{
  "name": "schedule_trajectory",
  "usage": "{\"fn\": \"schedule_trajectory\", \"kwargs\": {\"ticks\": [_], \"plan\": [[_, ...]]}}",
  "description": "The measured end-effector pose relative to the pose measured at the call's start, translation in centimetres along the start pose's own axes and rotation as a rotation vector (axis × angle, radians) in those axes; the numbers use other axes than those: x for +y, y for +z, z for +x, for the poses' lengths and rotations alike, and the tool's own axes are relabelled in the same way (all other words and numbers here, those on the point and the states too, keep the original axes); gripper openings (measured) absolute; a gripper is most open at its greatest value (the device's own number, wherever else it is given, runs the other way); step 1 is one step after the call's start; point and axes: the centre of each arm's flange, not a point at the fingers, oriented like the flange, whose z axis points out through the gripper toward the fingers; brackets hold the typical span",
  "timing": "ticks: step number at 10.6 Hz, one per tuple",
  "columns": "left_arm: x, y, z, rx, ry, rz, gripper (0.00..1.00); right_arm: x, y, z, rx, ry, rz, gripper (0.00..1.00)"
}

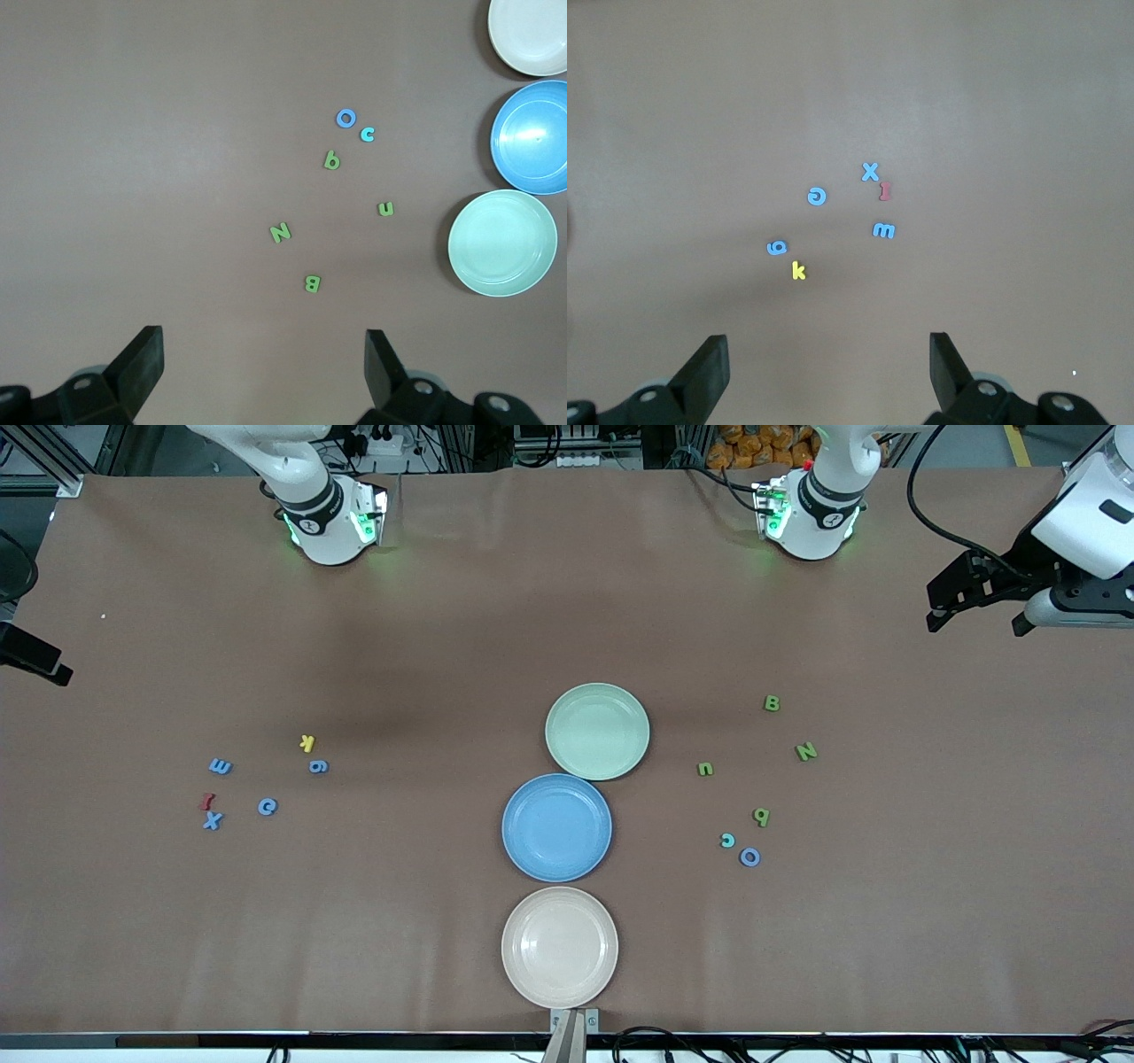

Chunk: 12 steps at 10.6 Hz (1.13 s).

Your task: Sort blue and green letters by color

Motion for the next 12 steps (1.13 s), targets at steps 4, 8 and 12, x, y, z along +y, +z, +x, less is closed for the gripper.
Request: {"fn": "schedule_trajectory", "kwargs": {"ticks": [4, 8, 12], "plan": [[0.0, 0.2, 0.1, -0.004, 0.000, 0.000, 1.00, -0.4, 0.0, 0.0, 0.001, -0.006, 0.000, 1.00], [0.0, 2.2, 1.1, -0.041, 0.001, -0.002, 1.00, -0.5, 0.1, 0.0, 0.000, -0.009, 0.001, 1.00], [0.6, 7.4, 3.3, -0.136, -0.019, -0.004, 1.00, -0.6, 0.3, 0.2, -0.005, -0.010, 0.001, 1.00]]}}
